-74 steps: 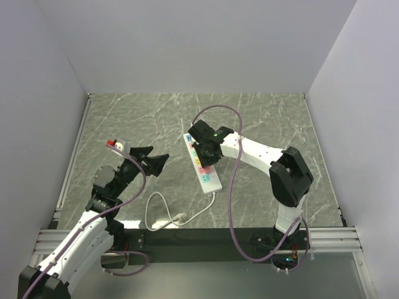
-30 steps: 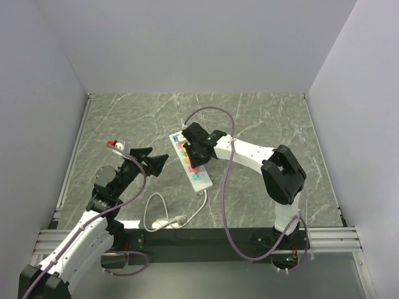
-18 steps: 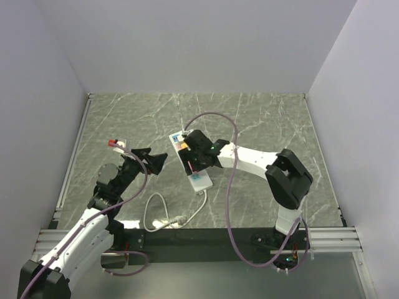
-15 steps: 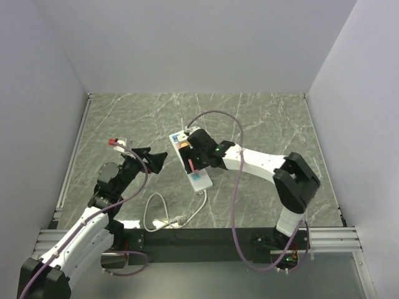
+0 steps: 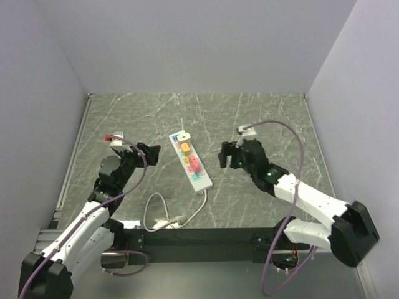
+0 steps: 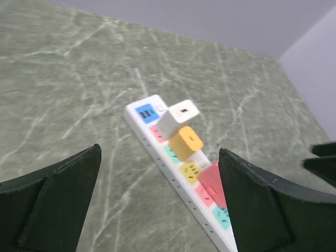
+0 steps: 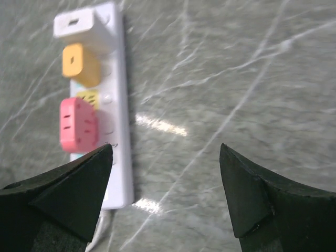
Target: Insert the plug
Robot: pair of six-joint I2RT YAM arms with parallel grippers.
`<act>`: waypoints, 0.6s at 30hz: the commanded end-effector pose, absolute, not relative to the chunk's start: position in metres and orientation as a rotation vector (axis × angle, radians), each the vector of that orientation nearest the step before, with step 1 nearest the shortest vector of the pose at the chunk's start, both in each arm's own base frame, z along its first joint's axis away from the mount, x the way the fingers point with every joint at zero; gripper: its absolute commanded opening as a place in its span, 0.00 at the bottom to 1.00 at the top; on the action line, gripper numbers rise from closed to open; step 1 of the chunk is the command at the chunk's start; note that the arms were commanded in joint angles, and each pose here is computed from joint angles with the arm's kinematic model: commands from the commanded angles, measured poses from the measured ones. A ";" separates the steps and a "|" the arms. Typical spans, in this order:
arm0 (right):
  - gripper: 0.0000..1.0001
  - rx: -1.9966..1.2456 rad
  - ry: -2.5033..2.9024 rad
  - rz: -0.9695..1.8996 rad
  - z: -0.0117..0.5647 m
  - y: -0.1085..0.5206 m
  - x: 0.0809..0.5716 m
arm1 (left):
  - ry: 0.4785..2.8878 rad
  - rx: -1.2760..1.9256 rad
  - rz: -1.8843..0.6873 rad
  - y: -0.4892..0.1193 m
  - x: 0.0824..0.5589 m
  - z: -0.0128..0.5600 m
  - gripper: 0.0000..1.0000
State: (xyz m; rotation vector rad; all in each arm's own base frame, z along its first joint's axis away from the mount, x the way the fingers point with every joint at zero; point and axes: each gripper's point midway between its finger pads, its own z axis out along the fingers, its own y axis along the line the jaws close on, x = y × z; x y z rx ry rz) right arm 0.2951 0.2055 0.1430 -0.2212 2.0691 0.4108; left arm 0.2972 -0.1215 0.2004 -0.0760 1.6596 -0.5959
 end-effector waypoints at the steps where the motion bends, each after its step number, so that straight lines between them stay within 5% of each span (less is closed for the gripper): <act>1: 0.89 -0.036 1.857 0.419 0.189 0.173 0.314 | 1.626 -0.184 -0.502 -0.098 0.311 0.216 1.00; 18: 0.93 0.150 1.605 0.426 0.247 0.103 0.303 | 1.617 -0.450 -0.309 -0.041 0.309 0.227 1.00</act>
